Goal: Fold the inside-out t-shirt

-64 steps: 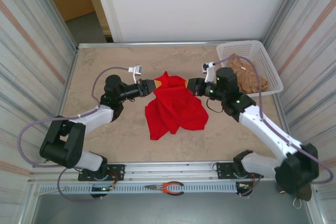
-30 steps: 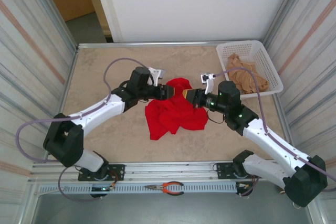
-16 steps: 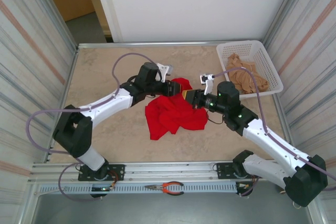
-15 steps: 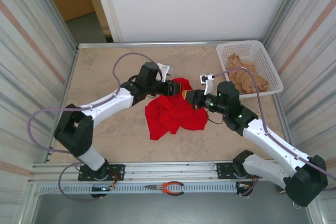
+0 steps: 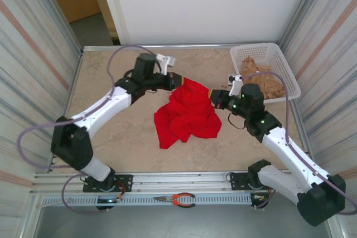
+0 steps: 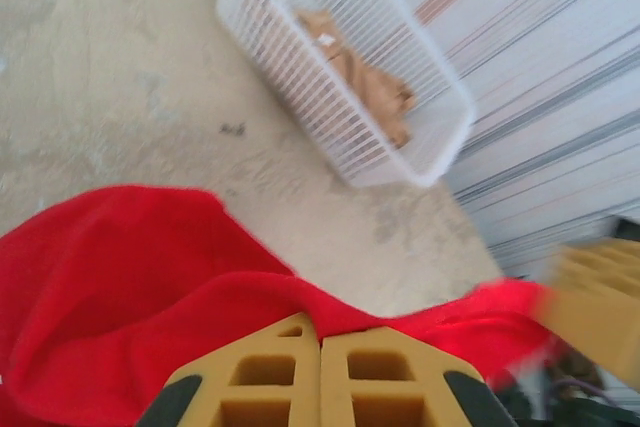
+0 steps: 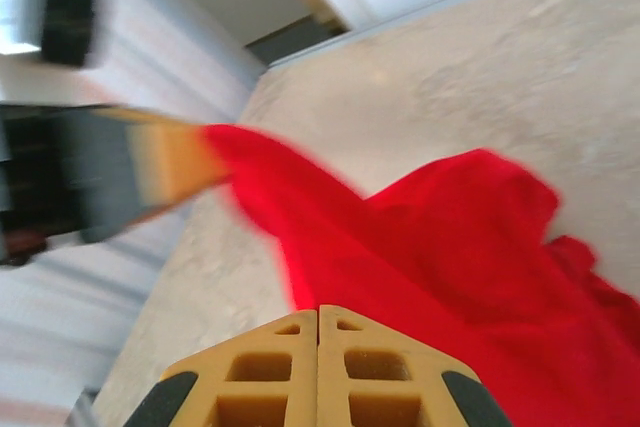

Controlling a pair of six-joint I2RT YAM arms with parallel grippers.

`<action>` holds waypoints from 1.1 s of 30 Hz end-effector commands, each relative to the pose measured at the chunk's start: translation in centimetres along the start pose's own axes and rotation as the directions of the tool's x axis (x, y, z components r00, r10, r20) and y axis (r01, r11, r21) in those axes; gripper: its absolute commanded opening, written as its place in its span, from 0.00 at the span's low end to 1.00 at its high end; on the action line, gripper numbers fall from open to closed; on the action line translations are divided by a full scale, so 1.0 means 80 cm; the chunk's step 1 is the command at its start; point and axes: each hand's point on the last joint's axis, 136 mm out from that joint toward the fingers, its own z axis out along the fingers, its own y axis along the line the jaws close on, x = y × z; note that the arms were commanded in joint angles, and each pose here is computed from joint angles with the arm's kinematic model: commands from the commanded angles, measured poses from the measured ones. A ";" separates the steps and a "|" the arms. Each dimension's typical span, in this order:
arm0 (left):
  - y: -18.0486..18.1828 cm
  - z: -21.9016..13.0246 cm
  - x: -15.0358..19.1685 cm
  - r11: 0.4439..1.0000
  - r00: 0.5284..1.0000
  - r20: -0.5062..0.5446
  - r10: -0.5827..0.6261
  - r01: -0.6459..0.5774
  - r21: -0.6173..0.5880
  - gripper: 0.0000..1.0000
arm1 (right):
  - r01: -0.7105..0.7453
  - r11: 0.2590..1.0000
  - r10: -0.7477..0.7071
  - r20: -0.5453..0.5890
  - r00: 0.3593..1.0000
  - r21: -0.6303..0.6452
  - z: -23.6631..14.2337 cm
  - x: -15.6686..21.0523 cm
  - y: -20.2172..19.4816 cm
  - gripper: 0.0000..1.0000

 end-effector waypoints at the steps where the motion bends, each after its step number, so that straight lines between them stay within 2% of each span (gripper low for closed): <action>1: -0.081 -0.060 -0.029 0.972 0.998 0.053 0.015 -0.027 0.232 0.00 | -0.015 1.000 0.014 0.015 1.000 0.027 0.004 -0.021 -0.008 0.00; 5: -0.112 -0.084 -0.036 0.933 0.997 0.075 -0.004 -0.023 0.358 0.00 | -0.014 1.000 0.014 -0.020 1.000 0.005 0.020 -0.025 -0.002 0.00; 9: -0.124 -0.092 -0.045 0.906 0.995 0.093 -0.028 -0.014 0.423 0.00 | -0.005 1.000 0.004 -0.021 1.000 -0.022 0.022 -0.030 0.010 0.00; 14: -0.088 -0.089 -0.055 0.951 0.988 0.129 -0.079 0.036 0.307 0.00 | 0.005 0.994 -0.007 -0.016 1.000 -0.112 0.013 -0.040 0.043 0.00; 18: -0.016 -0.089 -0.075 0.976 0.966 0.186 -0.177 0.149 0.158 0.01 | 0.031 0.980 -0.027 0.025 0.999 -0.196 0.004 -0.075 0.090 0.00; 20: 0.013 -0.092 -0.074 0.975 0.958 0.195 -0.210 0.191 0.109 0.28 | 0.045 0.977 -0.035 0.049 0.998 -0.206 0.003 -0.098 0.105 0.00; 22: 0.040 -0.094 -0.059 0.971 0.950 0.202 -0.239 0.232 0.056 0.49 | 0.063 0.977 -0.047 0.085 0.995 -0.204 0.002 -0.123 0.118 0.00; 23: 0.049 -0.094 -0.045 0.969 0.949 0.196 -0.247 0.247 0.028 0.54 | 0.069 0.976 -0.050 0.097 0.994 -0.207 0.002 -0.132 0.122 0.00; 29: 0.094 -0.084 0.079 0.937 0.950 0.083 -0.303 0.312 -0.159 0.61 | 0.094 0.967 -0.064 0.130 0.989 -0.236 0.001 -0.169 0.145 0.00; 33: 0.109 -0.069 0.159 0.909 0.955 -0.008 -0.297 0.281 -0.307 0.63 | 0.101 0.967 -0.068 0.143 0.987 -0.235 -0.003 -0.179 0.148 0.00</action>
